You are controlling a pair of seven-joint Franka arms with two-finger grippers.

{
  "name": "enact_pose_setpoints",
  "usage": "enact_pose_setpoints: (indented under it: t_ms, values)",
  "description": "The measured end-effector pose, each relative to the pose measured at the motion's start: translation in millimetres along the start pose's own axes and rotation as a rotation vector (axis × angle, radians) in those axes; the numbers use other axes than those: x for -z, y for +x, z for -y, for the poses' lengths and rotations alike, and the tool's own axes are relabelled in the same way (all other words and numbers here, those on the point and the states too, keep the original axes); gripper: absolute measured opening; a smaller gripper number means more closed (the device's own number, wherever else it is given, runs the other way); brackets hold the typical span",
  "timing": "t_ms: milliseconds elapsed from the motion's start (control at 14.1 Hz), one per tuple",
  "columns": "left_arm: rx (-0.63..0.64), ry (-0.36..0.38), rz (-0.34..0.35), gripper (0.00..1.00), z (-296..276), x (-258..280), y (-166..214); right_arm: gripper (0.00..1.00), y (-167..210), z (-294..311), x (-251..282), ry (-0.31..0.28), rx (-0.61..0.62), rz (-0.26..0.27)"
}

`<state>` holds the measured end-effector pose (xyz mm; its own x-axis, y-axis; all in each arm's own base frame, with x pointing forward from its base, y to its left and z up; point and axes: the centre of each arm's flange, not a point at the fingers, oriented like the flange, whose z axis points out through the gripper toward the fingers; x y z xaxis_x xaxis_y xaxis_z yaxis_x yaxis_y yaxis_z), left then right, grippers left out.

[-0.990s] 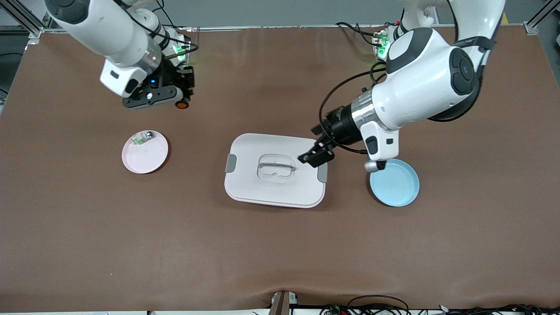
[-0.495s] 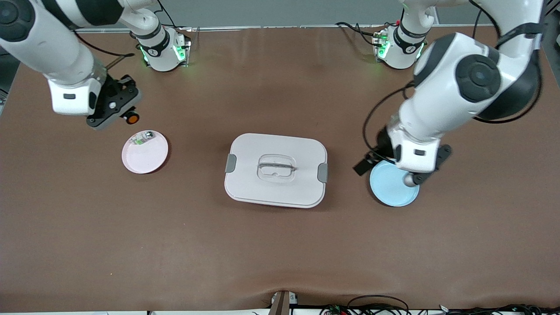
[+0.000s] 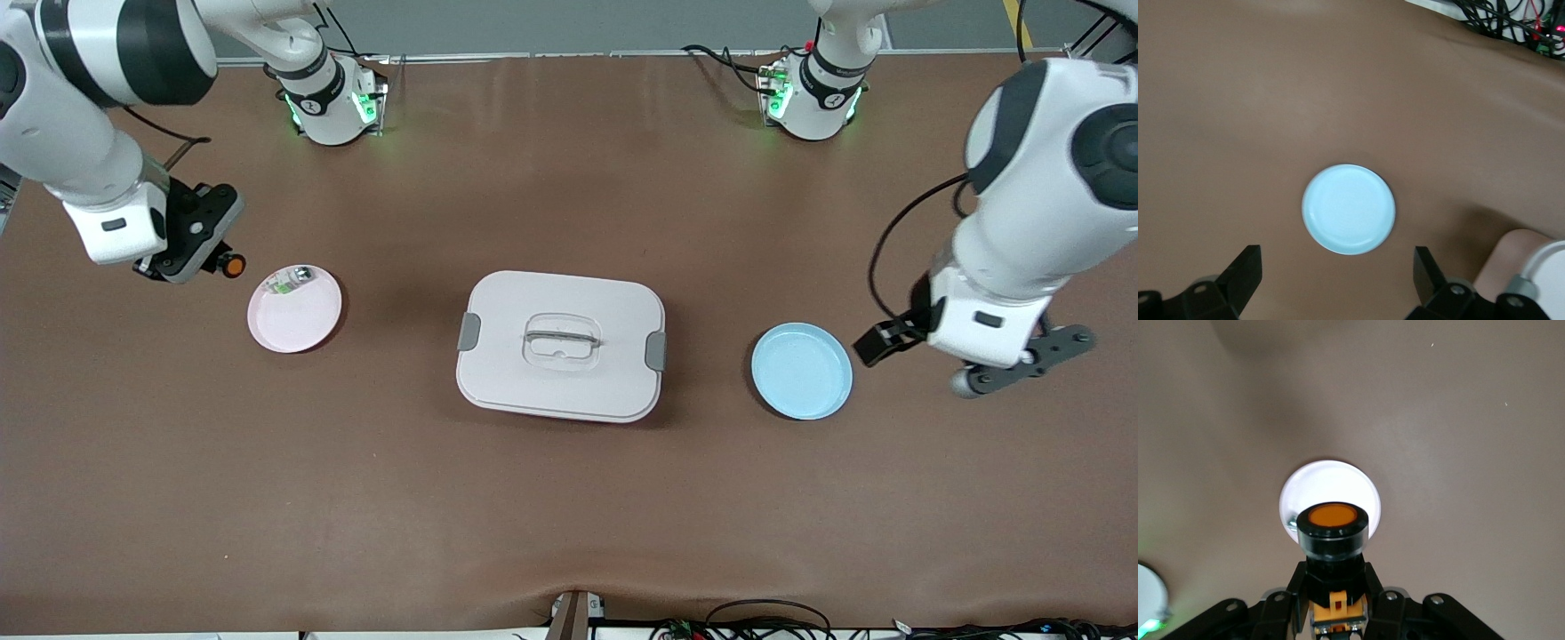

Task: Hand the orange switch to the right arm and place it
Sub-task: 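Lower the switch onto the pink plate with the right gripper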

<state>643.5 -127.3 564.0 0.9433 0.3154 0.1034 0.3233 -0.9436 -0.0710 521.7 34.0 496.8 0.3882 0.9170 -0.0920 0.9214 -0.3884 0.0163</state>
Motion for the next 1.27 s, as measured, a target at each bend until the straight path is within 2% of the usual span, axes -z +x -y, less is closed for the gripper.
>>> enact_pose_setpoints:
  t_ms: [212, 424, 778, 919, 1273]
  values:
    - [-0.070, 0.010, -0.018, 1.00, 50, 15, 18, 0.35, -26, -10, -44, -0.046, 0.081, -0.027]
    - [-0.133, 0.021, -0.016, 1.00, 70, 35, 13, 0.35, -39, -9, -81, -0.084, 0.135, -0.045]
    - [-0.174, -0.059, 0.005, 1.00, 113, 76, -3, 0.35, -58, -10, -137, -0.110, 0.181, -0.054]
    - [-0.191, -0.073, 0.036, 1.00, 134, 79, -8, 0.35, -61, -6, -164, -0.122, 0.184, -0.060]
    - [-0.212, -0.084, 0.066, 1.00, 135, 83, -29, 0.35, -46, 19, -231, -0.034, 0.230, -0.040]
